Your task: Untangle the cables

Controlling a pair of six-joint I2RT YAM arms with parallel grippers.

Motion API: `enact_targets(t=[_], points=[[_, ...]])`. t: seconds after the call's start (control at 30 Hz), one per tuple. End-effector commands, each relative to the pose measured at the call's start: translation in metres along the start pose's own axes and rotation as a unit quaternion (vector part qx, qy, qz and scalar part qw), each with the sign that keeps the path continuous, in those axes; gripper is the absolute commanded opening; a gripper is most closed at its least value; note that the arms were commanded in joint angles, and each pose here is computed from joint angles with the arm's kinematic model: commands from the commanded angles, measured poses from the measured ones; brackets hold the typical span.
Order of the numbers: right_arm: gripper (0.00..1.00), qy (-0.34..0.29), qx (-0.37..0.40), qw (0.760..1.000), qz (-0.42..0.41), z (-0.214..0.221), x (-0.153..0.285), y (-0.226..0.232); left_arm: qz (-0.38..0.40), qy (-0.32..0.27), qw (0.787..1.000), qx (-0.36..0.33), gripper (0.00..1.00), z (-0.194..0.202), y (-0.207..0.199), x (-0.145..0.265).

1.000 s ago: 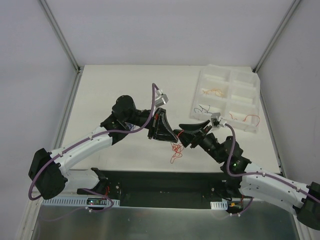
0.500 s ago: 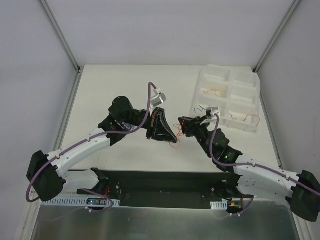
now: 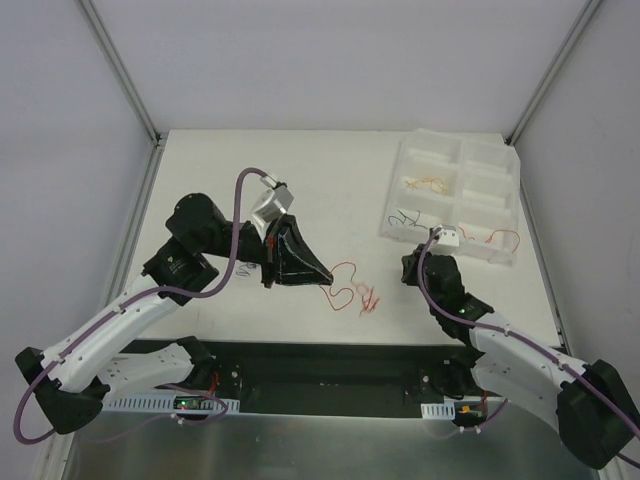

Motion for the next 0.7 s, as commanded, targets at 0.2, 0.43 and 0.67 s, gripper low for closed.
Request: enact_targets(t=[0.2,0.43,0.67], points=[[0.18,0.042,-0.014,0.997,-0.058,0.0,0.013,0.002,-0.037,-0.006,0.999,-0.007,0.0,-0.008,0.013,0.0],[0.5,0.106,-0.005,0.98,-0.167,-0.01,0.03,0.025,-0.061,-0.001,0.998,0.026,0.0,0.001,0.034,-0.004],[0.64,0.141,-0.013,0.972,-0.19,-0.009,0.039,0.03,-0.148,0.001,0.984,0.103,0.0,0.028,0.083,0.0]])
Point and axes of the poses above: each gripper's point midway between its finger pads, its own x axis back along the fingers, its own y axis along the line the jaws close on, z = x × y, the point moved 8 cm from there along x, back along the fingers, and after that the axes turned 9 degrees about x, right-handed, at the moved point
